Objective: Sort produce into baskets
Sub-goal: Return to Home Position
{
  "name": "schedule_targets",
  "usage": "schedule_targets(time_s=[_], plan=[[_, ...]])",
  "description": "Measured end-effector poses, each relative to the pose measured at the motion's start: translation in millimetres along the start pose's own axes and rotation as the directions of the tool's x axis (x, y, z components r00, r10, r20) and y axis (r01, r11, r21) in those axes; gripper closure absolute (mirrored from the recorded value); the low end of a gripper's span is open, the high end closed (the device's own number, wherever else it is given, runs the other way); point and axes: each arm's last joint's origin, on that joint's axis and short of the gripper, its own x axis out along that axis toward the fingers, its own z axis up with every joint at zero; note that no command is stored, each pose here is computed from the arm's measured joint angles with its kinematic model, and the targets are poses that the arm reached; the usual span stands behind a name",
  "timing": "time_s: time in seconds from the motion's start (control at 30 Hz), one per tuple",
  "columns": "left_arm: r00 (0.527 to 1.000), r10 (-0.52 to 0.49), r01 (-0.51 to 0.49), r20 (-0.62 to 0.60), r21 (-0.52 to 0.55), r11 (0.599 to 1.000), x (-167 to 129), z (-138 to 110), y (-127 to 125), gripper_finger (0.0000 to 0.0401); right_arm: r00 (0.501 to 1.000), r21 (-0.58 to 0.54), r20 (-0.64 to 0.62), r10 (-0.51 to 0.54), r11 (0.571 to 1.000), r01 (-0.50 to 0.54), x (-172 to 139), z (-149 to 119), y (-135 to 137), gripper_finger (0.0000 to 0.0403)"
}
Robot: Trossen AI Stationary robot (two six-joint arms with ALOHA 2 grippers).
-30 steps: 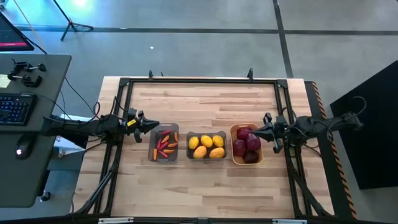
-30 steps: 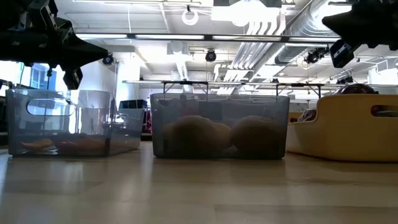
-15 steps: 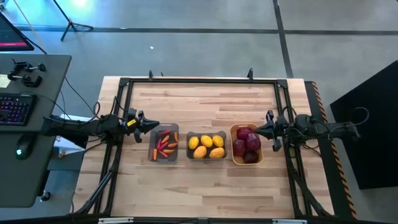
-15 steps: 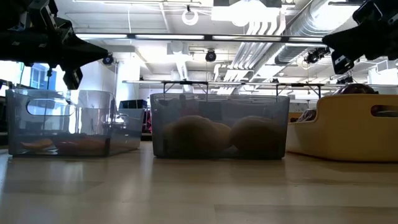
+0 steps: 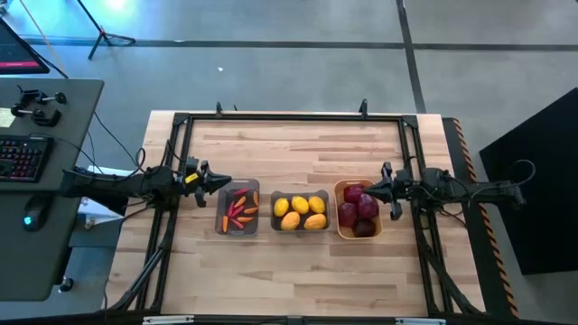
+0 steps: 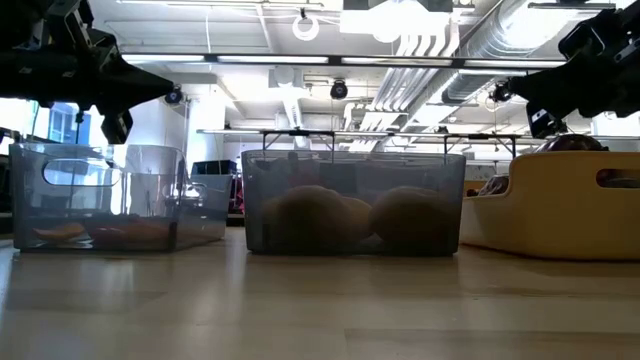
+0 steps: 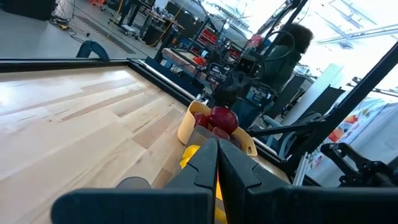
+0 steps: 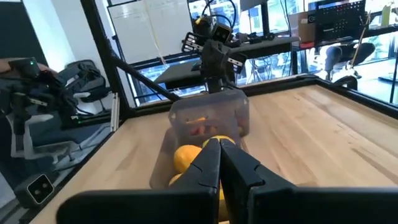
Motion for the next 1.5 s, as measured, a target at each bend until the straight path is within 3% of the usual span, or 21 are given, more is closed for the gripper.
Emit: schedule_targets(time_s=[0.27,0.6,0.77,1.5], plan=[[1.0,0.0,0.0,0.0,0.0,1.0,0,0,0,0.0401,1.0,0.113,-0.001,-0.015,0.993,0.015,0,0,0,0.0403],[1.0,0.009,-0.009,-0.02,0.007,1.0,-7,-2,3,0.0401,1.0,0.107,-0.002,-0.016,0.994,0.016,0,0,0,0.0403],[0.998,-0.04,0.04,0.046,-0.012,0.999,-12,5,0,0.0401,0.999,0.105,0.036,0.008,0.994,-0.011,-2,3,2,0.0403],[1.0,-0.027,0.027,0.006,-0.003,1.0,-11,1,2,0.0401,1.0,0.106,0.012,-0.004,0.994,0.003,-1,0,0,0.0402]])
